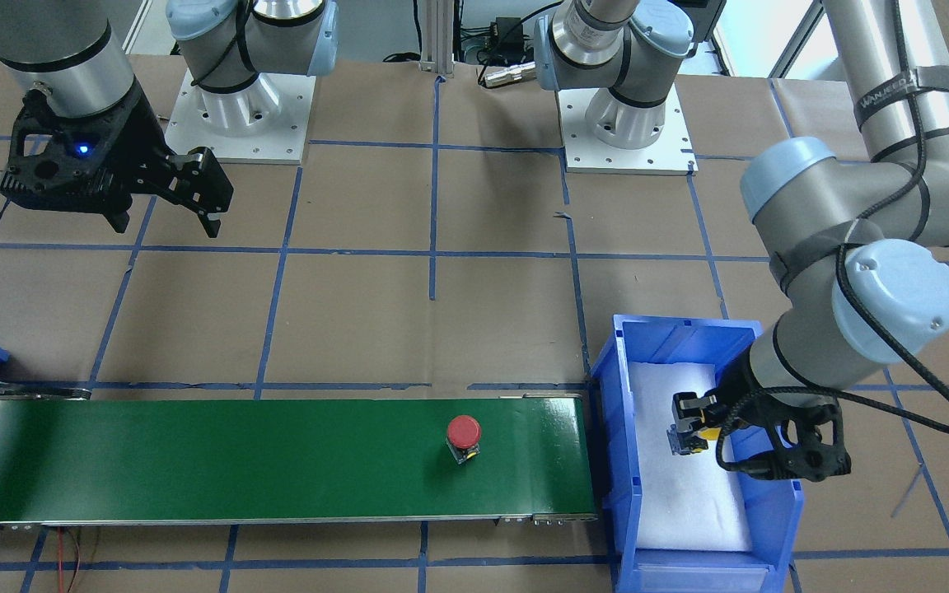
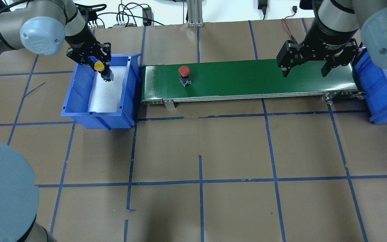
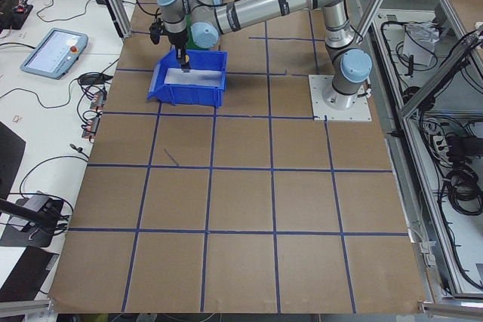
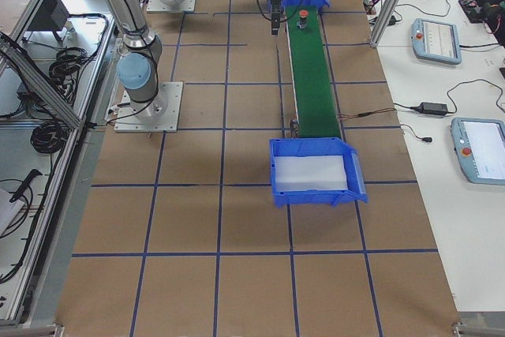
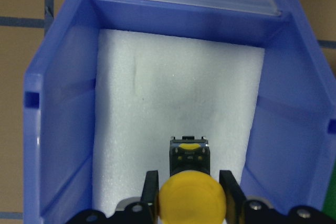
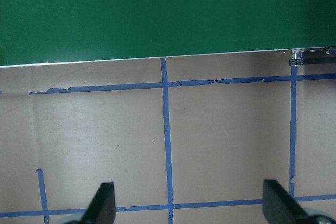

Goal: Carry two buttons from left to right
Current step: 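Carry the yellow button with the left gripper onto the conveyor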

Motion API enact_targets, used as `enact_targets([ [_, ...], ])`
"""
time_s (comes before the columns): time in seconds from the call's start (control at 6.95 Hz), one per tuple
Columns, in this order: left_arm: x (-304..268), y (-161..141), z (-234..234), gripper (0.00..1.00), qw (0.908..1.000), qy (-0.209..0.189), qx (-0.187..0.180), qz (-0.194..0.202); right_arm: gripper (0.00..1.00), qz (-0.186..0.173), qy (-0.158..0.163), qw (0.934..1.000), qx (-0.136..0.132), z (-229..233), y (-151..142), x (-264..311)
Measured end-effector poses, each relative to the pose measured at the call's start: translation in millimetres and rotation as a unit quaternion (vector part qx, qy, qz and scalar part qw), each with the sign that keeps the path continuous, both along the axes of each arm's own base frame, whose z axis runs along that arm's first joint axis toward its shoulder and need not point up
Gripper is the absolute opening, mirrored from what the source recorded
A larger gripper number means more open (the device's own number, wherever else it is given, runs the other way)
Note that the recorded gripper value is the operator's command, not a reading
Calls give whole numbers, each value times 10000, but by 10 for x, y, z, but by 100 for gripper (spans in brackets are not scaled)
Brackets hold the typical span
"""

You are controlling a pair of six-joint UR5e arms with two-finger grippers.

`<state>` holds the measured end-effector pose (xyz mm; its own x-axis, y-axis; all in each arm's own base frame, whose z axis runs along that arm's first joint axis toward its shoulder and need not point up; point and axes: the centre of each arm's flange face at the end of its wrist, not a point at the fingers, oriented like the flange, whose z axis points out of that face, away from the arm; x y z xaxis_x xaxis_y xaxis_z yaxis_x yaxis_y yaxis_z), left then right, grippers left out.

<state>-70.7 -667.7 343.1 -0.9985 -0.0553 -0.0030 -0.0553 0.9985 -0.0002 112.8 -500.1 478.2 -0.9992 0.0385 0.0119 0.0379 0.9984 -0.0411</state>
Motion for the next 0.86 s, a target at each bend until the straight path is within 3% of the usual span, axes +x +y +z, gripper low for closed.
enact_targets([
  [0.29,-677,126,240,32,9995,-295,-79,-66,100,28,14,10000,-22,13,-3,0],
  [0.86,-1280,156,204,32,9995,-307,-73,96,100,43,12,10000,-23,12,2,21],
])
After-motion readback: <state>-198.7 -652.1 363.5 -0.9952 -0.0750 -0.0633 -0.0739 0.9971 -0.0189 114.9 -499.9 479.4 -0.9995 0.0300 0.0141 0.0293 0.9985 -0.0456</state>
